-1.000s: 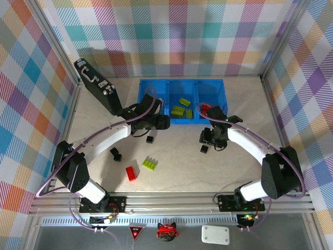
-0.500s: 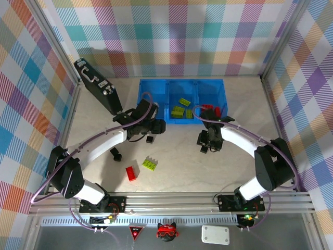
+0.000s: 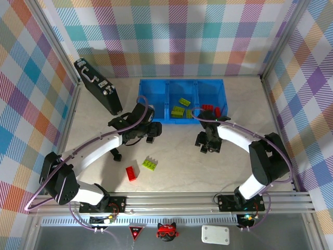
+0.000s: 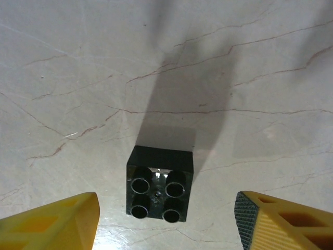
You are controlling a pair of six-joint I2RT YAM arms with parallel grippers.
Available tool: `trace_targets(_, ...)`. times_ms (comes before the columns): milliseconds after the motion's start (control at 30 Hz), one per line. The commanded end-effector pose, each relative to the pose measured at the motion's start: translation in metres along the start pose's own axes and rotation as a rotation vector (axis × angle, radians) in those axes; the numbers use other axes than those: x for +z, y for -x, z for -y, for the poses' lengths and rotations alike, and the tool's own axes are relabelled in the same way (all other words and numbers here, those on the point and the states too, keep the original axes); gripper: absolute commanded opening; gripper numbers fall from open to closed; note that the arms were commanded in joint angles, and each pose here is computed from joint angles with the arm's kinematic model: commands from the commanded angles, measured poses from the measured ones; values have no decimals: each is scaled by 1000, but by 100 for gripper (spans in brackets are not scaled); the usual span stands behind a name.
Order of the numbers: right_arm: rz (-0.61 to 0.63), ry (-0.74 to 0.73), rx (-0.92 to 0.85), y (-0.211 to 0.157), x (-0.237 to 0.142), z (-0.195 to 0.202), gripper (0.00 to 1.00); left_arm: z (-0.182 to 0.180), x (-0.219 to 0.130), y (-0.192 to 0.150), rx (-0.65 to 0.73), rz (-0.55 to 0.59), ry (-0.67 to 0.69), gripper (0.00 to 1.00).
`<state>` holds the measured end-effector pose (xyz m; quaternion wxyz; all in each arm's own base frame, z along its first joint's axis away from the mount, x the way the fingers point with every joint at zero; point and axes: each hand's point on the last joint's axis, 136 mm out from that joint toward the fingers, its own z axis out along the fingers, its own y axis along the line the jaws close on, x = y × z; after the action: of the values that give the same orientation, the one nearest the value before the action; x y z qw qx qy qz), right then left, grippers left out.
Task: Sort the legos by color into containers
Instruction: Pick up the lego from the center of the table.
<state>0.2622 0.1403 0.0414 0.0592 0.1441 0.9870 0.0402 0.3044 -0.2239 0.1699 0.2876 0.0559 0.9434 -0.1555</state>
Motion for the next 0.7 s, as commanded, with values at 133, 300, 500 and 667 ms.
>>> trace_targets(133, -30, 4, -6, 3, 8, -12, 66, -9, -13, 2, -16, 39, 17, 56)
trace_targets(300, -58, -3, -13, 1, 15, -14, 61, -8, -20, 4, -3, 29, 17, 56)
trace_targets(500, -43, -12, -22, 0, 12, -10, 50, -8, -24, 5, 0, 34, 14, 56)
trace_targets(667, -32, -3, -32, -1, 9, -9, 39, -8, -24, 4, -5, 29, 14, 56)
